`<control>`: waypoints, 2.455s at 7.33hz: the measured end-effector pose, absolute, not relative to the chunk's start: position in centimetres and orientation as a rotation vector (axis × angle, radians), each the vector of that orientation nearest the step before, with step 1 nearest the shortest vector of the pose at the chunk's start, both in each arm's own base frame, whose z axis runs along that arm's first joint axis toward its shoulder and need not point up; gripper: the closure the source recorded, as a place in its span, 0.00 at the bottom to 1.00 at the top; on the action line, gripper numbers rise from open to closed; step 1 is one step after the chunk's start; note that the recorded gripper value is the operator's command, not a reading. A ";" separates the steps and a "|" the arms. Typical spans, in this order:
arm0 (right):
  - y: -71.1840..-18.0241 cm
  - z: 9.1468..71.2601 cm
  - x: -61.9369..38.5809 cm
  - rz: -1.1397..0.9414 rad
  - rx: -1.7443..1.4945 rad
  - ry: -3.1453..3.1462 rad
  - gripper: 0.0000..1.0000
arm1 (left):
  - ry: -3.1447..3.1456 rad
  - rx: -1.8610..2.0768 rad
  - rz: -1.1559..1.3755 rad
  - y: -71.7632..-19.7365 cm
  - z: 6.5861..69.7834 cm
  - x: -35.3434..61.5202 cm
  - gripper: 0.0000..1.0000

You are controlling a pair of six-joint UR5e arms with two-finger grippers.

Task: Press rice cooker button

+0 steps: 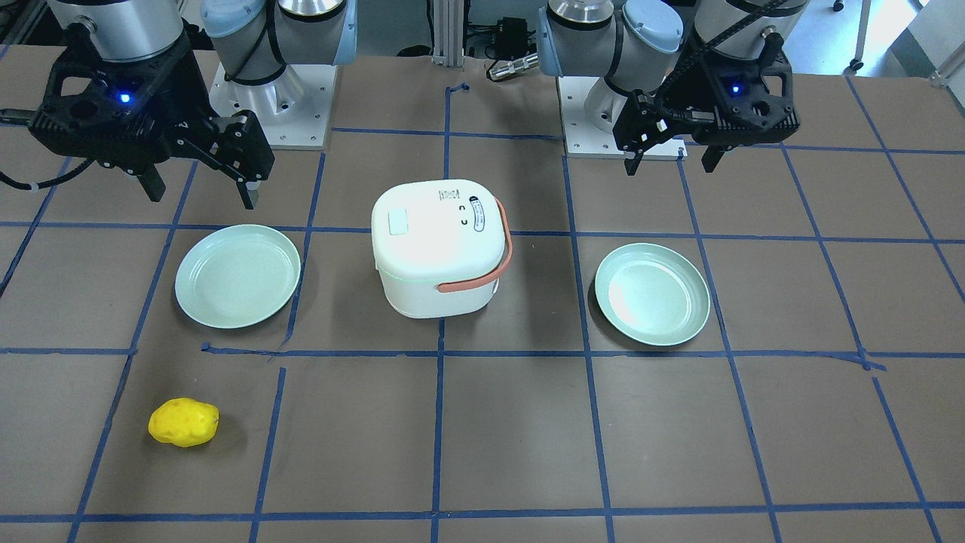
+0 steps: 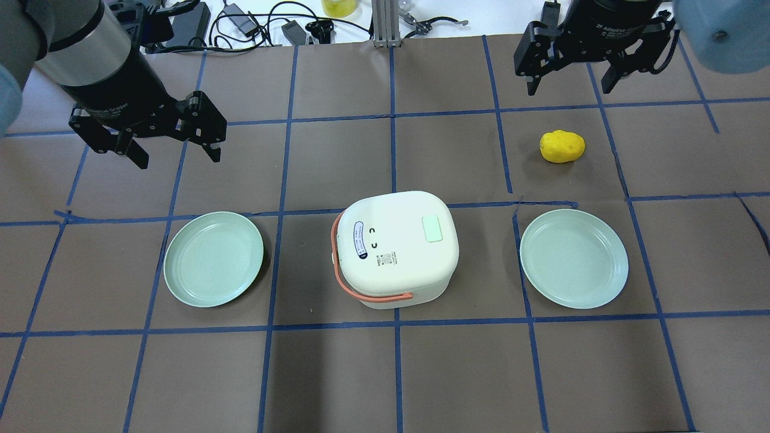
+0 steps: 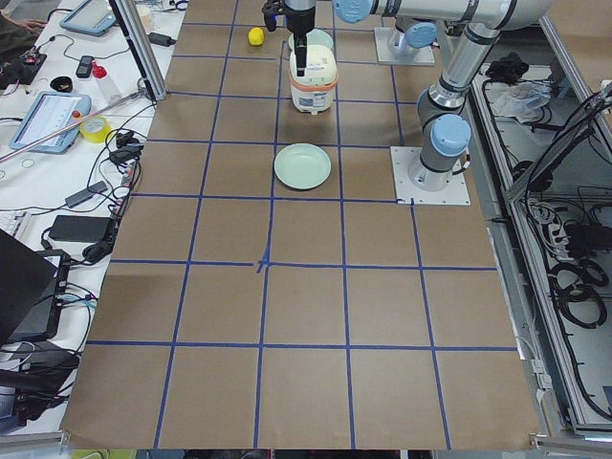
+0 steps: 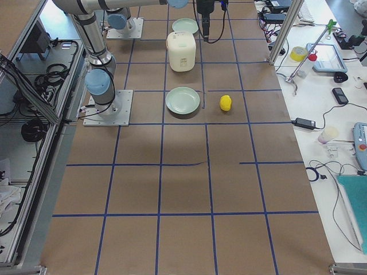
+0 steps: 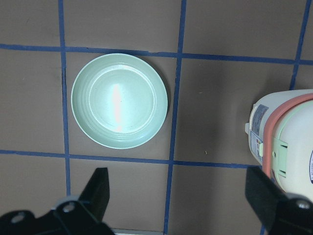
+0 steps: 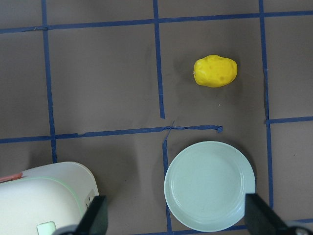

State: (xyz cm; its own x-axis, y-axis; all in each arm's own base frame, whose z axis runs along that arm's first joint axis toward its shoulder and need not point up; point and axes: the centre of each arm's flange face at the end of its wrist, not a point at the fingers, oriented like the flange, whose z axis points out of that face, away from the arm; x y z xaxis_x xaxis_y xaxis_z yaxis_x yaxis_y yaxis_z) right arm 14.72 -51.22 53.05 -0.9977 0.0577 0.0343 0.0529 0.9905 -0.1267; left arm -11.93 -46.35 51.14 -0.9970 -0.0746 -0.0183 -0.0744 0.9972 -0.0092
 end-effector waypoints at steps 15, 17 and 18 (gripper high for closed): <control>-50.4 50.6 16.4 0.059 -0.086 -3.173 0.90 | 3.121 -0.118 -0.013 -46.4 51.1 -11.9 0.00; -49.2 48.5 19.5 -0.020 -0.097 -3.195 0.98 | 3.121 -0.116 -0.013 -46.4 51.1 -11.9 0.00; -48.3 47.0 21.7 -0.070 -0.077 -3.191 1.00 | 3.121 -0.117 -0.013 -46.3 51.1 -11.9 0.00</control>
